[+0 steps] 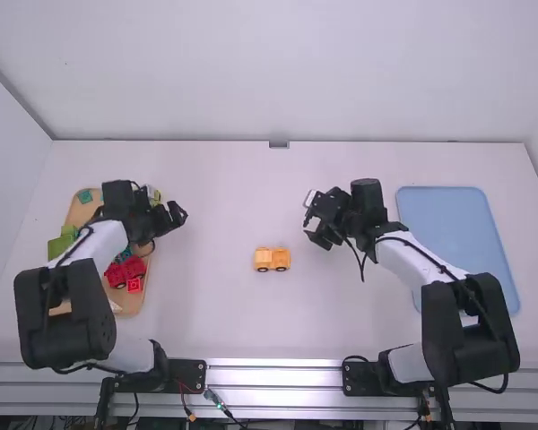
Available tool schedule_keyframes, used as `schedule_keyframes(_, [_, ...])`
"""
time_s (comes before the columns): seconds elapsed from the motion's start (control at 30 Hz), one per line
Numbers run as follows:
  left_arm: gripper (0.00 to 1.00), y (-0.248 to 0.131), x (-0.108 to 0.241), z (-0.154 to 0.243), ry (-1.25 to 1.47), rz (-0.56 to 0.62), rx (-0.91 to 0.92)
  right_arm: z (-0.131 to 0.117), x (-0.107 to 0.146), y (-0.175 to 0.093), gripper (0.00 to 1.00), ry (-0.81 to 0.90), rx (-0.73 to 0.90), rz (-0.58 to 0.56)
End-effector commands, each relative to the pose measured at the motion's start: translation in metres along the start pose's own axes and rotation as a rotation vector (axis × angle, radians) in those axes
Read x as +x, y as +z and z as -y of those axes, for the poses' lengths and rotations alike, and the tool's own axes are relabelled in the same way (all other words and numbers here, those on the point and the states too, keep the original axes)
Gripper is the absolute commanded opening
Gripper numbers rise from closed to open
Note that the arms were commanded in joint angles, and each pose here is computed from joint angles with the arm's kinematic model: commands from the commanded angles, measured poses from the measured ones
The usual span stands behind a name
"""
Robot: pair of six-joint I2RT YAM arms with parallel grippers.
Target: Assemble lego blocks to make yellow taxi
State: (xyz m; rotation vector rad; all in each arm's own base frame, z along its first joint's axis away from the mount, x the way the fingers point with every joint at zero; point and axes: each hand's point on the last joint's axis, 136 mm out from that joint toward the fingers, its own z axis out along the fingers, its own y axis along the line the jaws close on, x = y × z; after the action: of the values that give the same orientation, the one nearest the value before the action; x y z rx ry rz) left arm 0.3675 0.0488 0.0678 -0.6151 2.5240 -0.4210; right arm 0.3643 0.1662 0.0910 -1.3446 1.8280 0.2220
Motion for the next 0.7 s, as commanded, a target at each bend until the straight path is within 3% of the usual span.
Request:
schedule_keyframes(0.0, [0.99, -0.016, -0.046, -0.024, -0.075, 0.083, -0.206, 0.004, -0.007, -0.003, 0.99, 0.043, 0.019, 0.019])
schedule_keyframes(0.23, [0.99, -0.032, -0.056, -0.068, -0.303, -0.049, -0.517, 0.006, -0.009, -0.003, 0.99, 0.038, 0.028, 0.026])
schedule_keyframes(0.47, [0.99, -0.011, -0.059, -0.085, -0.297, -0.193, -0.465, 0.009, -0.006, -0.003, 0.99, 0.038, 0.043, 0.011])
schedule_keyframes(0.67, [0.99, -0.006, -0.063, -0.088, -0.297, -0.178, -0.45, 0.011, -0.008, -0.003, 0.99, 0.032, 0.053, 0.016])
